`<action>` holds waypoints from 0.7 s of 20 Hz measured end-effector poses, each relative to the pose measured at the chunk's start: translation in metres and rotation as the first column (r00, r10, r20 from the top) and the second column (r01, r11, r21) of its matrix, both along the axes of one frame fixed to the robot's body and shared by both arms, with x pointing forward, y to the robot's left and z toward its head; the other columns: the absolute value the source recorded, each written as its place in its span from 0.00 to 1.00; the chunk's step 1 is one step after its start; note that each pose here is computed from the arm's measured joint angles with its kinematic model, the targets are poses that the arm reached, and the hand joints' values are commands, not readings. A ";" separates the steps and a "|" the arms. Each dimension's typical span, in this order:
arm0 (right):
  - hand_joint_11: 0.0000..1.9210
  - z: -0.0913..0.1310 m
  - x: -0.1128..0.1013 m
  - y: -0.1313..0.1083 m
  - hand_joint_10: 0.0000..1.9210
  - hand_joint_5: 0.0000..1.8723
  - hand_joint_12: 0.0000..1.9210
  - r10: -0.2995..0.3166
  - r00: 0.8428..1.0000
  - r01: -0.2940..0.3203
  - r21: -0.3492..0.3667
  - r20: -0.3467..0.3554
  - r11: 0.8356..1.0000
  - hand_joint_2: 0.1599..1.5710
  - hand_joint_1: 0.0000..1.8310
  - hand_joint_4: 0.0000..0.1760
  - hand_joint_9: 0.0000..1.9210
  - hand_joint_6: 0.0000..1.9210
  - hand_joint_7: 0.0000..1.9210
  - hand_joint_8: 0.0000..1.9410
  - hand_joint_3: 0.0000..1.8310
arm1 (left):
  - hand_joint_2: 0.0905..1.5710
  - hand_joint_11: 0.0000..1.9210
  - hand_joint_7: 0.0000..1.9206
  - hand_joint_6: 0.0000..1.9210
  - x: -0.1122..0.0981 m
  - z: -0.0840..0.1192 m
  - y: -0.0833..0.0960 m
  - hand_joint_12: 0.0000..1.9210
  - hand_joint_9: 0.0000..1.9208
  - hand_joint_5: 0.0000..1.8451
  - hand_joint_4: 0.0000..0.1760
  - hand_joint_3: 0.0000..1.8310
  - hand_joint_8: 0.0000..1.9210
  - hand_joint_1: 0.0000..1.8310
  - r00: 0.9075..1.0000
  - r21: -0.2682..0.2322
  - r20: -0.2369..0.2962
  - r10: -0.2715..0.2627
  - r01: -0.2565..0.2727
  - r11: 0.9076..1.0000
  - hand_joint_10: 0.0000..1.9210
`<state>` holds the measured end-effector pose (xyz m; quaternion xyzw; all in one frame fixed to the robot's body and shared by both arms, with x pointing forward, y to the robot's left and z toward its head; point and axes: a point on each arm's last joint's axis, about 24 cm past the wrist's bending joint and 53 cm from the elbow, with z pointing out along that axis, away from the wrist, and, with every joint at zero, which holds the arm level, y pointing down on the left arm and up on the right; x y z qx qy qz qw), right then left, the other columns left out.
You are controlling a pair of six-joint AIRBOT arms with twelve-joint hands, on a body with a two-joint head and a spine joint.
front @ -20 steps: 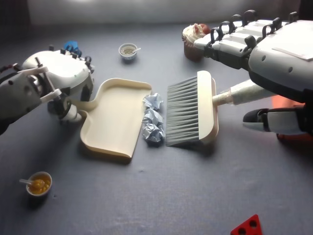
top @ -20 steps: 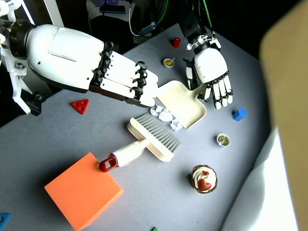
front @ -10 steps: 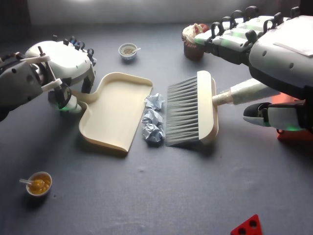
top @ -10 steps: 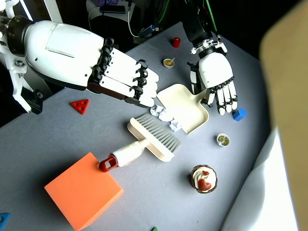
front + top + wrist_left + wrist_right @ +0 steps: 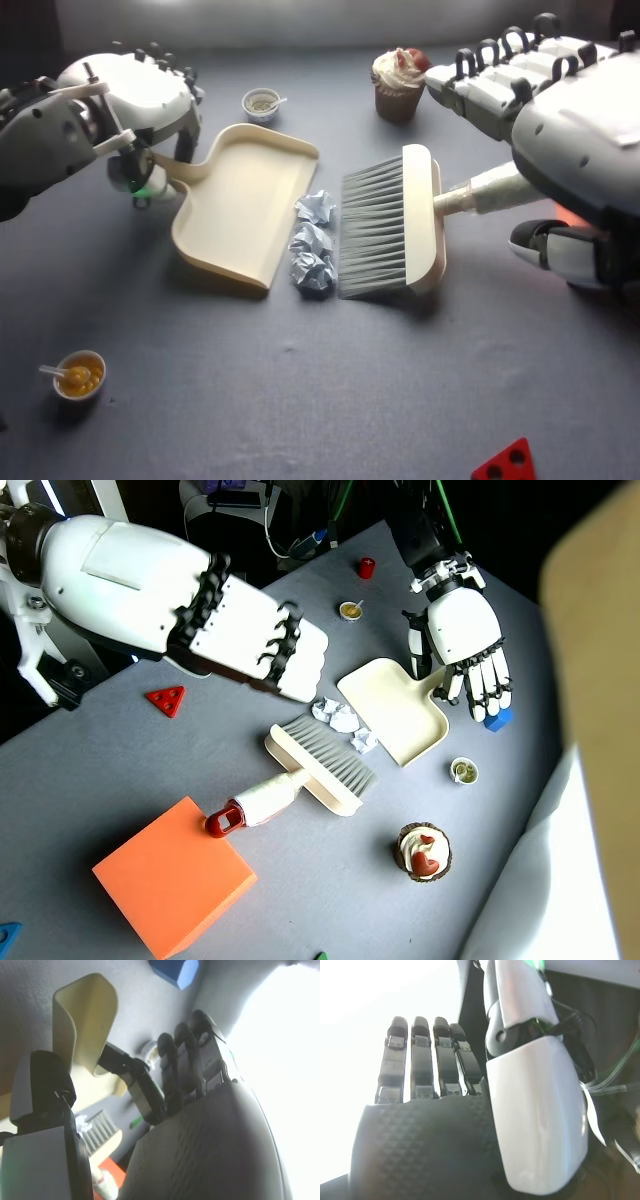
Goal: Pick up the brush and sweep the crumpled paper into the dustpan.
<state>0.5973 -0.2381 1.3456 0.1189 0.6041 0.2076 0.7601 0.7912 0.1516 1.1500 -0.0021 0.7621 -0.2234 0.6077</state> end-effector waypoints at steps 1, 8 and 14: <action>0.05 -0.001 -0.001 0.000 0.00 0.06 0.00 -0.021 1.000 0.021 -0.010 0.005 1.000 0.62 0.67 0.00 0.07 0.00 0.07 0.00 0.00 | 0.67 0.05 0.16 0.45 0.000 0.001 -0.002 0.13 0.11 0.57 0.00 0.00 0.00 0.61 1.000 -0.003 0.001 -0.002 0.002 1.000 0.00; 0.03 -0.034 0.006 -0.001 0.00 0.05 0.01 -0.173 0.980 0.186 -0.139 0.098 0.973 0.61 0.68 0.00 0.05 0.00 0.04 0.00 0.00 | 0.68 0.03 0.15 0.46 0.000 0.003 -0.004 0.14 0.10 0.56 0.00 0.00 0.00 0.61 1.000 -0.011 -0.002 -0.006 0.006 1.000 0.00; 0.02 -0.042 0.031 -0.003 0.00 0.04 0.00 -0.228 0.957 0.256 -0.152 0.178 0.955 0.61 0.68 0.00 0.03 0.00 0.02 0.00 0.00 | 0.67 0.05 0.16 0.45 -0.001 0.001 -0.004 0.15 0.12 0.57 0.00 0.00 0.00 0.61 1.000 -0.025 -0.011 -0.006 0.005 1.000 0.00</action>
